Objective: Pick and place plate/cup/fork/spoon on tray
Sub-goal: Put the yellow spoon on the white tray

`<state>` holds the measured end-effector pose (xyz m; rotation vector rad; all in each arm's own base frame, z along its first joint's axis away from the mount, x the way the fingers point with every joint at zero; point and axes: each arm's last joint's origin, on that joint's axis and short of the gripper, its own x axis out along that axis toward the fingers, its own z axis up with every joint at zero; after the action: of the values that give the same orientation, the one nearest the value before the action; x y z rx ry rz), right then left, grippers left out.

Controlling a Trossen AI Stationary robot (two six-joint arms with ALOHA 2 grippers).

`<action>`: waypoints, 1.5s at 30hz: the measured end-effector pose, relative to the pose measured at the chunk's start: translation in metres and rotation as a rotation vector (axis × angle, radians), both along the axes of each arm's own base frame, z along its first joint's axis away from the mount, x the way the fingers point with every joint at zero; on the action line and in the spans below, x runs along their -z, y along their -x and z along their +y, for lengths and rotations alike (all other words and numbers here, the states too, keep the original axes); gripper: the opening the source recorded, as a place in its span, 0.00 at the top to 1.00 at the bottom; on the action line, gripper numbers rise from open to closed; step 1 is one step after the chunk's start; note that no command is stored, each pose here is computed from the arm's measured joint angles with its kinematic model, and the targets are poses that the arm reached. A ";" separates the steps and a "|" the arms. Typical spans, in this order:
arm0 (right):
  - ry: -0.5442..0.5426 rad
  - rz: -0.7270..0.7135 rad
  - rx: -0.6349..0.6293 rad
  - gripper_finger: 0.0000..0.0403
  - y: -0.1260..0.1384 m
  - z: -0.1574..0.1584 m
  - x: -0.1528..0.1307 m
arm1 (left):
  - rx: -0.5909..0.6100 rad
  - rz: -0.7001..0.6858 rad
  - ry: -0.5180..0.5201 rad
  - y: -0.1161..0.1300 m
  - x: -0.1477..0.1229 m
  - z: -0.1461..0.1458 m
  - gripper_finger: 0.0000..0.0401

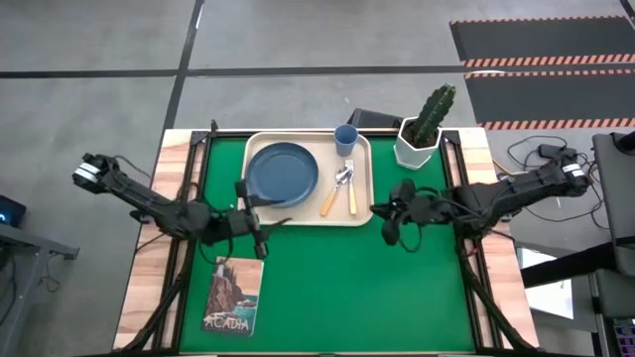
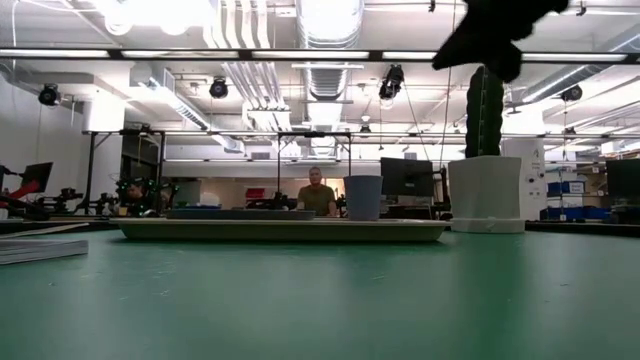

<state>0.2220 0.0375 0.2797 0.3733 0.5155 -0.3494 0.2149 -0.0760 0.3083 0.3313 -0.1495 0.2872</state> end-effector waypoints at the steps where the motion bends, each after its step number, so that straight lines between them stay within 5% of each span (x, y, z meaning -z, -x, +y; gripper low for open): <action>1: -0.006 0.022 0.008 0.98 -0.005 -0.004 -0.005 | 0.000 -0.014 0.006 0.003 -0.004 0.001 0.57; 6: -0.027 0.156 0.082 0.98 -0.029 -0.028 -0.024 | 0.000 -0.066 0.069 0.017 -0.015 0.007 0.57; 13: -0.066 0.317 0.183 0.98 -0.063 -0.068 -0.027 | 0.009 0.034 0.145 0.021 -0.005 0.009 0.57; 24: -0.138 0.552 0.217 0.98 -0.117 -0.139 0.037 | 0.007 0.067 0.137 0.020 -0.001 0.009 0.57; 33: -0.156 0.740 0.281 0.98 -0.128 -0.174 0.103 | 0.003 0.097 0.120 0.019 0.002 0.009 0.57; 45: -0.091 0.731 0.309 0.98 -0.133 -0.187 0.115 | -0.002 0.101 0.100 0.020 0.002 0.009 0.57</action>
<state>0.3546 -0.1491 0.1651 0.4095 1.1968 -0.7722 0.1952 -0.0671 0.3064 0.2459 -0.0348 0.2779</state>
